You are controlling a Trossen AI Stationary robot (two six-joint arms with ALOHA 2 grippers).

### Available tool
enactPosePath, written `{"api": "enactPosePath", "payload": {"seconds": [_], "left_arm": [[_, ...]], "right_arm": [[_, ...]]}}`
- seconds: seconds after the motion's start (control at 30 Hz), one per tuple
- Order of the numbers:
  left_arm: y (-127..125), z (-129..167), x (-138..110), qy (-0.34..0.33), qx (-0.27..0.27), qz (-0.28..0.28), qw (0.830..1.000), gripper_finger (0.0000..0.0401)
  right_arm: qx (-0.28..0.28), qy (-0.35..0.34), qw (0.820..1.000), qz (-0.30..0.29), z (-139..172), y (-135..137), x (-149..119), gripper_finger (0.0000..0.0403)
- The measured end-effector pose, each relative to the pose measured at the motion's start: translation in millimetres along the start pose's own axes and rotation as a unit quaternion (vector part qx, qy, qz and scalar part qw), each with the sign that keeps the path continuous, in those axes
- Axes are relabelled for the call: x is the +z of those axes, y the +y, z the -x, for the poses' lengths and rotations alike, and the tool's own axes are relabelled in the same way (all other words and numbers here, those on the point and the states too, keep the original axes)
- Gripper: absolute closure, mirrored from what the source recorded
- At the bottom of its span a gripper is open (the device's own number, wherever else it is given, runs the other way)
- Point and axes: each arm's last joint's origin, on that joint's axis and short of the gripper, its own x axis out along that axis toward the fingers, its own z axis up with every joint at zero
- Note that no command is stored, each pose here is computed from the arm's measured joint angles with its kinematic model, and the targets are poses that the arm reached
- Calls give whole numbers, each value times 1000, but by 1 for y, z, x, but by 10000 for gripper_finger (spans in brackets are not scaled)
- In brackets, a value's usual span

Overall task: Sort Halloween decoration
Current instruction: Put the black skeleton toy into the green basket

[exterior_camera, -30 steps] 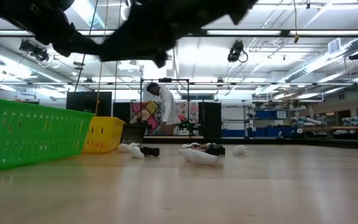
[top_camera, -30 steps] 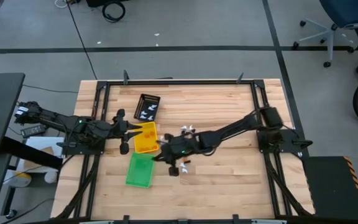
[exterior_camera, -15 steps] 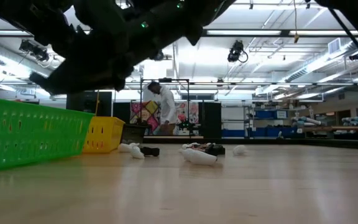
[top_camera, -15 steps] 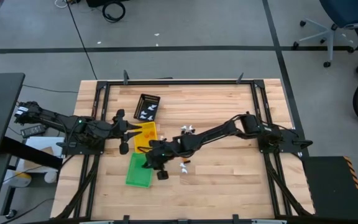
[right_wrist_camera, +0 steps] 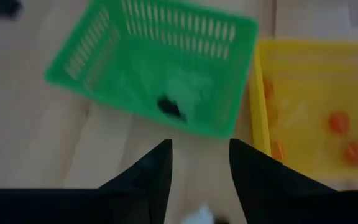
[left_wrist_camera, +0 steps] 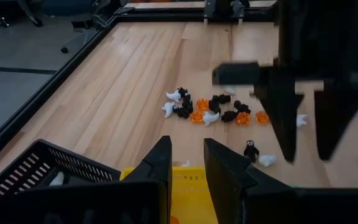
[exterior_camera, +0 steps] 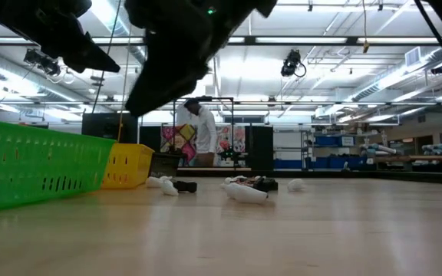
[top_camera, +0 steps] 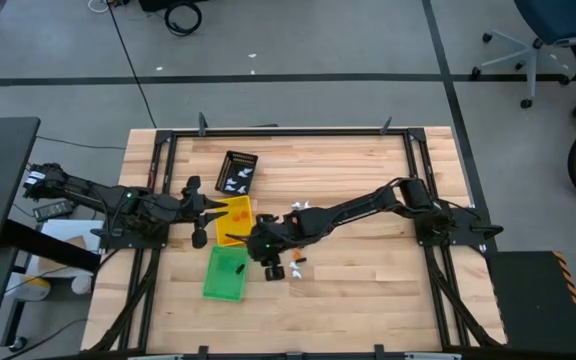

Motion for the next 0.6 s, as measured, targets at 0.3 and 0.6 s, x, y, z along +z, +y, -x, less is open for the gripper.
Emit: {"api": "enactPosePath", "payload": {"seconds": [0.3, 0.6], "left_arm": [[0, 0, 0, 1, 0, 3, 1000, 332], [0, 0, 0, 1, 0, 3, 1000, 332]], "right_arm": [[-22, 67, 997, -17, -9, 2, -28, 241], [-54, 68, 996, -37, -26, -12, -60, 241]]}}
